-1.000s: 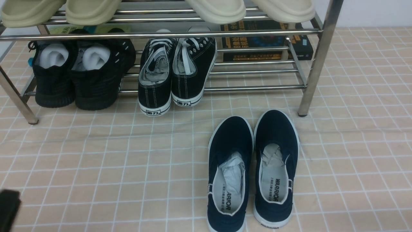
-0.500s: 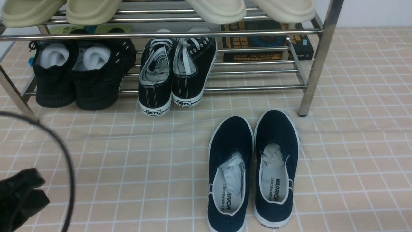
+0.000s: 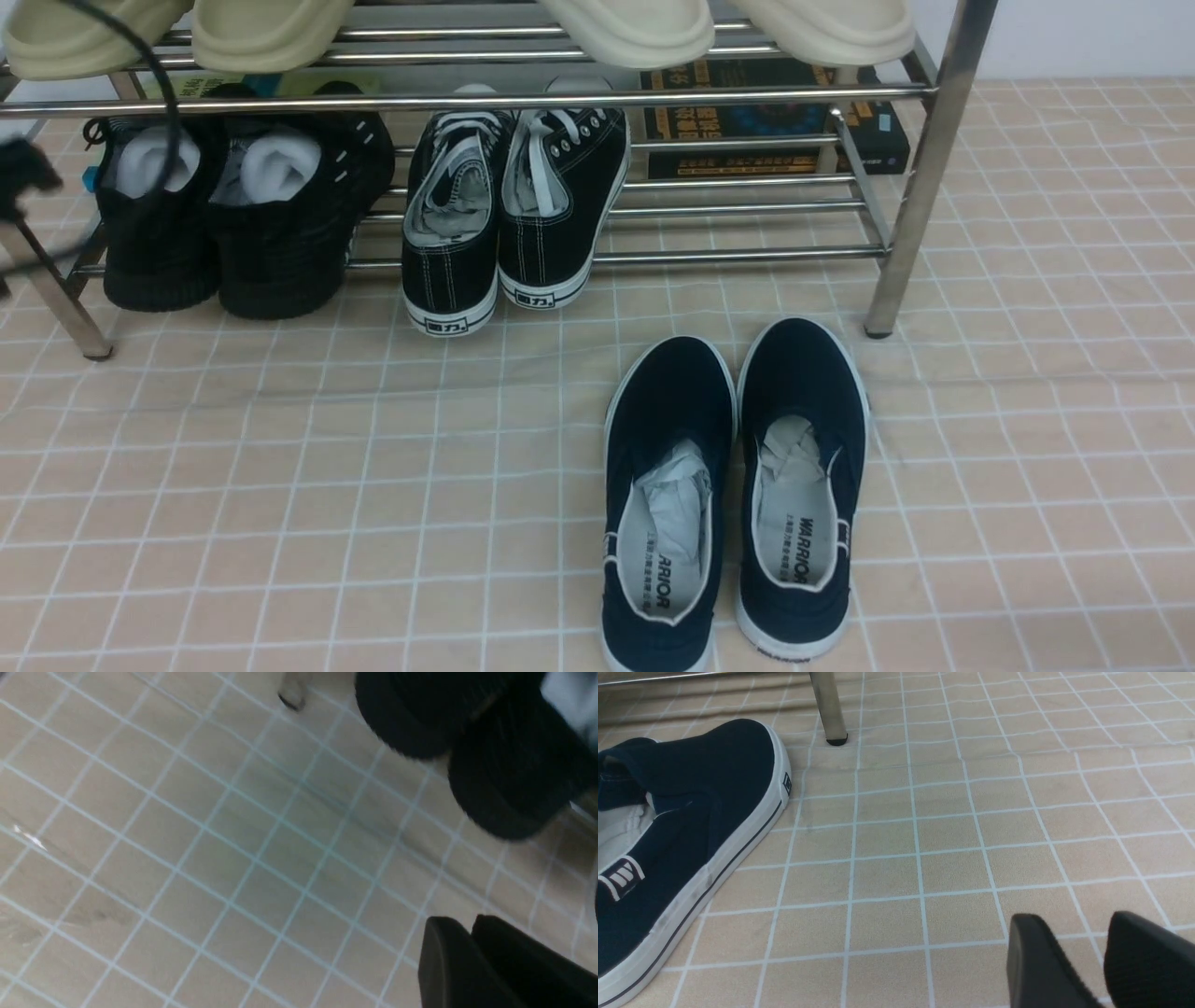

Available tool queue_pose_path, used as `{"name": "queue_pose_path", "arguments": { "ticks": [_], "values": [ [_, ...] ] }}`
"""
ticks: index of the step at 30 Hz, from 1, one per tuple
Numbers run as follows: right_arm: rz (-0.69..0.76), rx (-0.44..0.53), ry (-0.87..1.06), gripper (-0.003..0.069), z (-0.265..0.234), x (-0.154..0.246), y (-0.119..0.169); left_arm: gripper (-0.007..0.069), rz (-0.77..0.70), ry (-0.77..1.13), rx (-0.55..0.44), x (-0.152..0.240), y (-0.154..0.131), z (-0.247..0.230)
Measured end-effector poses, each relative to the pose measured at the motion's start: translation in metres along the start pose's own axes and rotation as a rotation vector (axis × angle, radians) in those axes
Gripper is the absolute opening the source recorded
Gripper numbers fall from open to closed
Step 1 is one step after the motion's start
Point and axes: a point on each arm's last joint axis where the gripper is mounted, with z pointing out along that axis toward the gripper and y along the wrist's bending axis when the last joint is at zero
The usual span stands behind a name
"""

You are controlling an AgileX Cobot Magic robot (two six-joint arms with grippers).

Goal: Take the shoes off the shelf from the light coffee tablecloth by hand.
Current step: 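Grasp the leftmost shoe on the bottom shelf of the shoe rack with the left gripper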

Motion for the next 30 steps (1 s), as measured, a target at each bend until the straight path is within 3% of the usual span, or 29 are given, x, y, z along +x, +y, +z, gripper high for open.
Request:
{"name": "queue_pose_path", "arguments": {
  "ticks": [8, 10, 19, 30],
  "values": [
    [0.0, 0.0, 0.0, 0.0239, 0.0, 0.0, 0.0, 0.0413, -0.232, -0.004, -0.018, -0.028, -0.024, 0.059],
    [0.0, 0.0, 0.0, 0.0239, 0.0, 0.0, 0.0, 0.0451, -0.318, -0.007, -0.008, -0.029, -0.027, 0.072],
    [0.0, 0.0, 0.0, 0.0239, 0.0, 0.0, 0.0, 0.0475, -0.653, -0.044, 0.02, -0.032, -0.033, 0.106],
    [0.0, 0.0, 0.0, 0.0239, 0.0, 0.0, 0.0, 0.0477, -0.749, -0.128, 0.106, -0.04, -0.039, 0.116]
  ]
}}
